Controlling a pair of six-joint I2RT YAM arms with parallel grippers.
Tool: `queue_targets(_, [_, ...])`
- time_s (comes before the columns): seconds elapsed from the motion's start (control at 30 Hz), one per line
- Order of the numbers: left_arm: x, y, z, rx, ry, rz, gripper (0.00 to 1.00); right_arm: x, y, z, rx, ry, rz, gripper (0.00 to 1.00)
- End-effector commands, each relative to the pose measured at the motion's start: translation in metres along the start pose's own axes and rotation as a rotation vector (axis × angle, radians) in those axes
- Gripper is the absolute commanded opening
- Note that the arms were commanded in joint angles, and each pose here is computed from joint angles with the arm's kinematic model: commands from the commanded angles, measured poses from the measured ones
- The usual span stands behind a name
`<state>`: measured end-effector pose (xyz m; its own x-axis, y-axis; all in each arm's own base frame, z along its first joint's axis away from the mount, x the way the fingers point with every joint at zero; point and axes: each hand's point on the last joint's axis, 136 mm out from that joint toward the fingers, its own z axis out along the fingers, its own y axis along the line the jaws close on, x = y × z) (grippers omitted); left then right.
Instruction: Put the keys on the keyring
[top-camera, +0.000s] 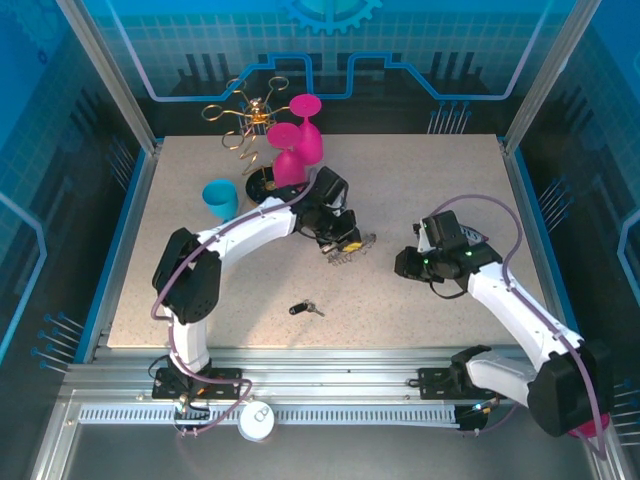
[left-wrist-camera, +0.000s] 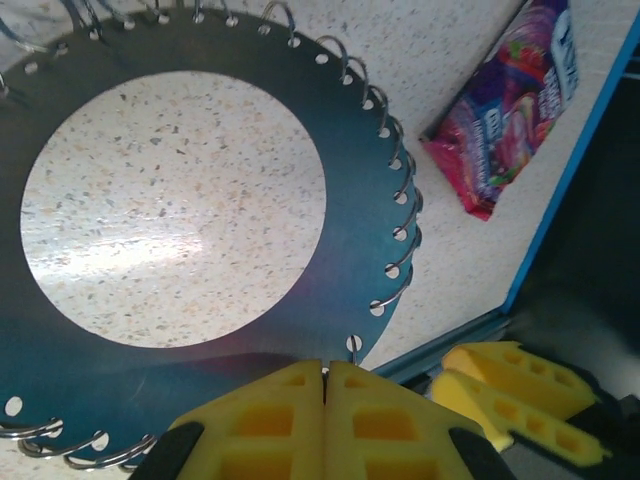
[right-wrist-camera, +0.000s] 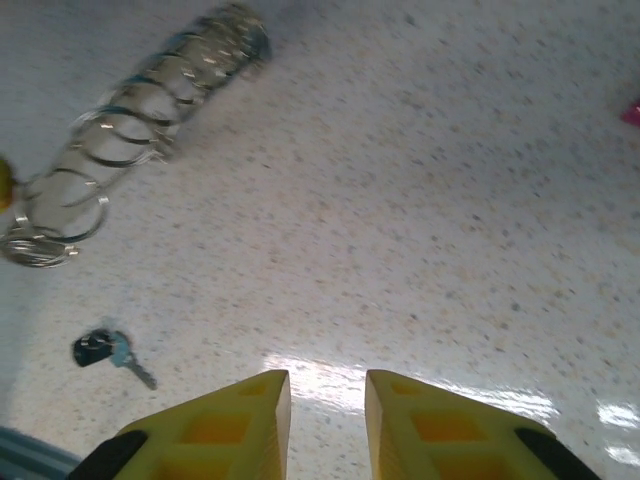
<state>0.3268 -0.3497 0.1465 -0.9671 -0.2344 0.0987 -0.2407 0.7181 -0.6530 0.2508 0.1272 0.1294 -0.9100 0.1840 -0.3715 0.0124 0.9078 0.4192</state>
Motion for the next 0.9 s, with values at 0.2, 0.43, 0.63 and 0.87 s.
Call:
queue_targets(0.2, [0.003, -0.054, -0.042, 0.248, 0.006, -0.04, 0.0, -0.016, 0.069, -0.032, -0.387, -0.195, -0.187, 0.33])
queue_targets(0.43, [0.004, -0.081, -0.06, 0.397, -0.001, -0.071, 0.0, -0.021, 0.087, -0.044, -0.528, -0.215, -0.081, 0.35])
queue_targets(0.63, [0.004, -0.091, -0.07, 0.487, -0.012, -0.11, 0.0, -0.035, 0.101, -0.047, -0.689, -0.218, 0.148, 0.37])
queue_targets(0.87, [0.002, -0.1, -0.076, 0.563, -0.014, -0.156, 0.0, -0.047, 0.105, -0.053, -0.779, -0.286, 0.212, 0.42])
